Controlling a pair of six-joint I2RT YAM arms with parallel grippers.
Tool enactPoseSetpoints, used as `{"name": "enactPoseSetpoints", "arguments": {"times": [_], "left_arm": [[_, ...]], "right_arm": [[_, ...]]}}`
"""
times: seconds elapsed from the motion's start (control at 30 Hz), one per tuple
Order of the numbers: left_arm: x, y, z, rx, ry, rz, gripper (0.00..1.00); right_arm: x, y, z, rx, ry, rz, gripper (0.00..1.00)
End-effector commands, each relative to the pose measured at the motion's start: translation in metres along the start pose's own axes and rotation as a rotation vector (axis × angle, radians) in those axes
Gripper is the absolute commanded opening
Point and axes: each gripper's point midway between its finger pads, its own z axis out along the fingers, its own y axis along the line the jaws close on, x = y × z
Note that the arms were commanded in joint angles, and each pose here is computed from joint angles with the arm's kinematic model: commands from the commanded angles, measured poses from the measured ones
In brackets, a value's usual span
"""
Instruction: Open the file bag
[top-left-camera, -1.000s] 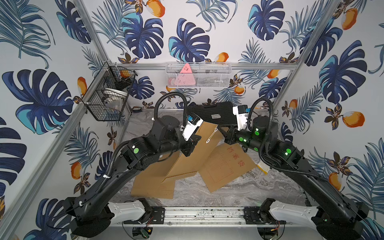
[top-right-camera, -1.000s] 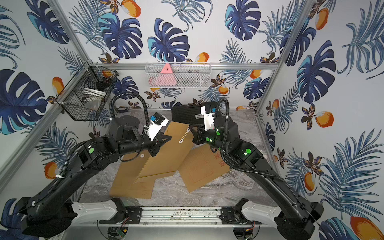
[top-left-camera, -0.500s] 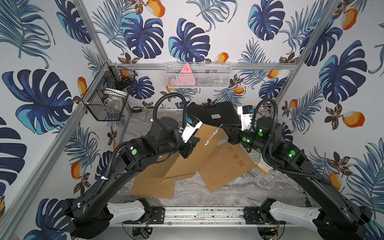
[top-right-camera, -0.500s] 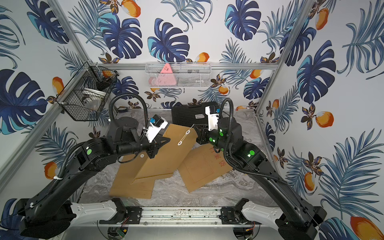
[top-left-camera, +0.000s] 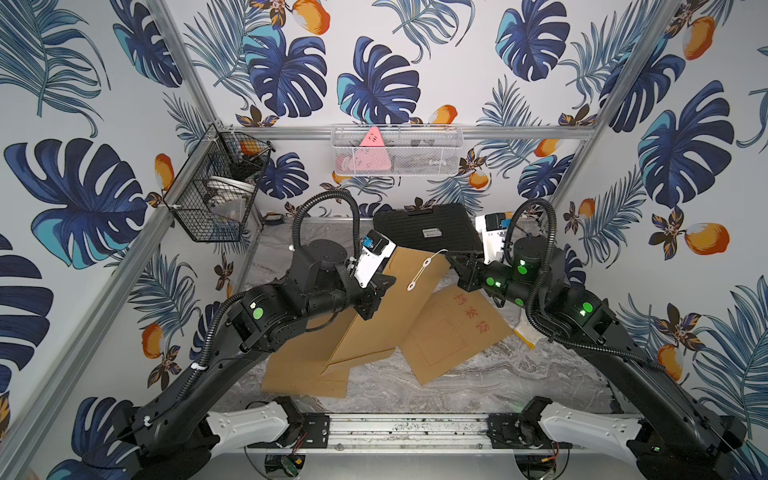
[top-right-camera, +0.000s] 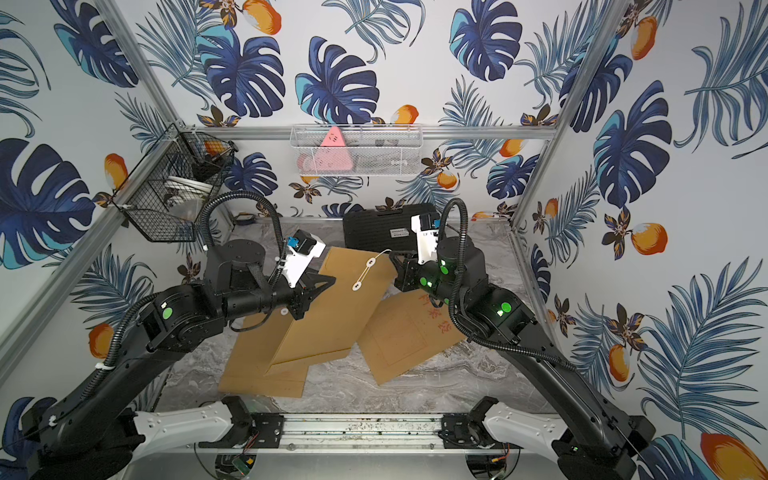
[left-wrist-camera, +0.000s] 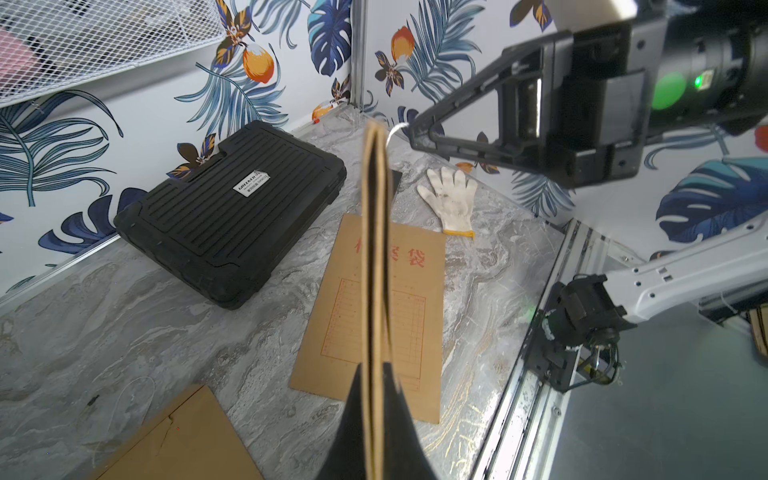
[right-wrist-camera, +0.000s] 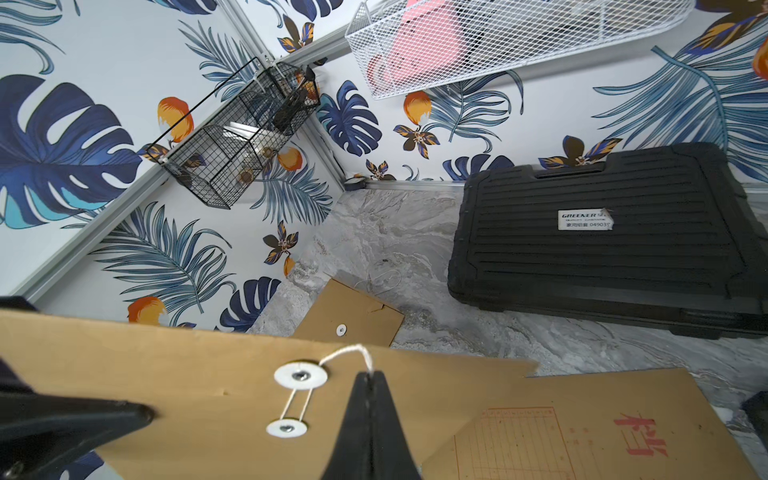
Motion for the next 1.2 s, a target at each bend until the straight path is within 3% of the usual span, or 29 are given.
{"name": "enactPoseSetpoints", "arguments": {"times": [0.0,0.33,0.7,1.17], "left_arm": [[-0.024,0.002,-0.004,-0.013,-0.113,-0.078,0.00],[-0.031,-0.003,-0.006,0.031,-0.191,-0.160,0.00],[-0.034,-0.004,-0.007,0.071,-0.293,-0.275,0.00],[-0.039,0.002,-0.006,0.048,-0.334,-0.300,0.00]], "right_arm": [[-0.002,0.012,0.001,-0.063,-0.001,-0.031,0.00],[0.001,0.000,0.003,-0.010,-0.006,-0.023,0.00],[0.007,0.008,0.004,-0.057,0.016,-0.074,0.00],[0.024,0.003,0.006,-0.049,0.087,-0.128,0.00]]}}
